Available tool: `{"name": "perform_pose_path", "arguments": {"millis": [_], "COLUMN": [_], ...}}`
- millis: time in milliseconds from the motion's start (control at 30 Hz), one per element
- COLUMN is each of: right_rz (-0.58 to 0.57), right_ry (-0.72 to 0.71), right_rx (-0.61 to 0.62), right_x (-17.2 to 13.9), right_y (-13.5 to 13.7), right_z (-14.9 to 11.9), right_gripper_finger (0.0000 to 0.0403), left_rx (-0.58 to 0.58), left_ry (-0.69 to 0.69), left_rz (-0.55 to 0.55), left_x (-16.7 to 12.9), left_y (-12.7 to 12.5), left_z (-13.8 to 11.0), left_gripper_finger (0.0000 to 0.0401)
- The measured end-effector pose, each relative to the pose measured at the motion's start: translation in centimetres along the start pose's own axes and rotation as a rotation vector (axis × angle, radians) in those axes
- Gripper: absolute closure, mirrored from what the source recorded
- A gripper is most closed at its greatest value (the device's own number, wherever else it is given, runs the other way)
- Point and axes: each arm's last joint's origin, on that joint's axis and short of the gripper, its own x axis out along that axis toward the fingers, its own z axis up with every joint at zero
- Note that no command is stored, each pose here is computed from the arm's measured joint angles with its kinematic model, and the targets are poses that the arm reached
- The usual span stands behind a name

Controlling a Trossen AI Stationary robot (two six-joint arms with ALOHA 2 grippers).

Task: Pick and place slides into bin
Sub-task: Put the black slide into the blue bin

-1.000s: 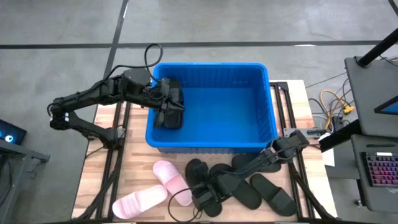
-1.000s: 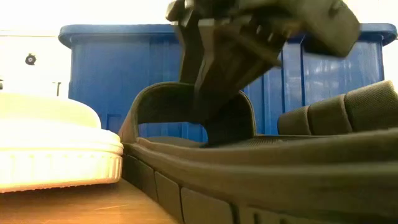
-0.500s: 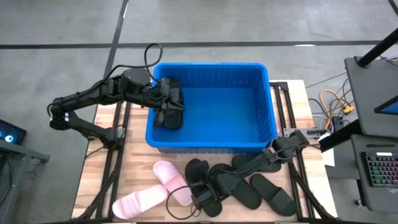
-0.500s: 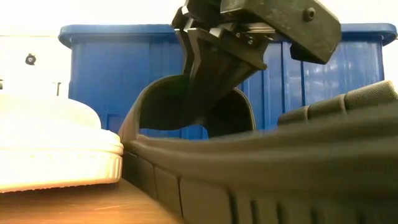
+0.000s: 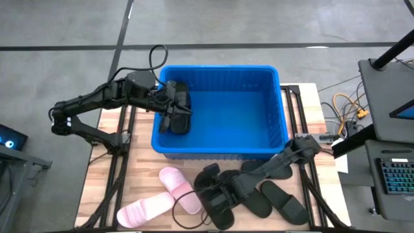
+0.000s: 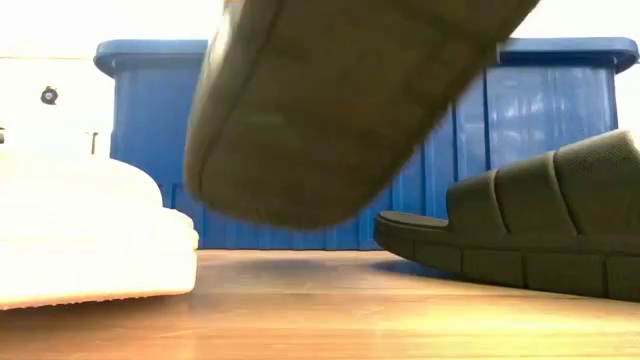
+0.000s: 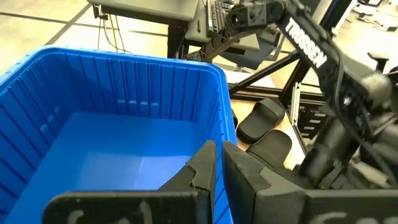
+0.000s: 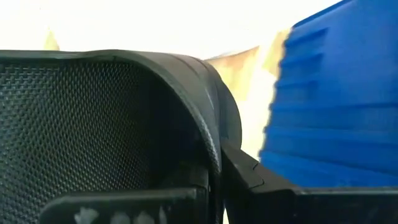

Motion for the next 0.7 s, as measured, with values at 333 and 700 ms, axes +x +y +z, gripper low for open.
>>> {"name": "perform_pose_path", "arguments": {"millis": [333, 700], "right_rz": [0.024, 0.031], "right_ry": [-0.167, -0.418], "right_rx": [0.316, 0.521], "right_x": [-7.4, -16.7], "right_y": [-3.5, -5.9], "right_z": [0.2, -1.1], "right_gripper_finger": [0.0390, 0.0390], "left_rx": [0.003, 0.026], "left_ry": [-0.009, -0.120], "left_rz": [0.000, -0.008], "left_x": [-0.4, -4.7], "left_y": [-0.1, -1.1], "left_z": [0.0, 0.6], "left_gripper_finger": [0.0390, 0.0390]}}
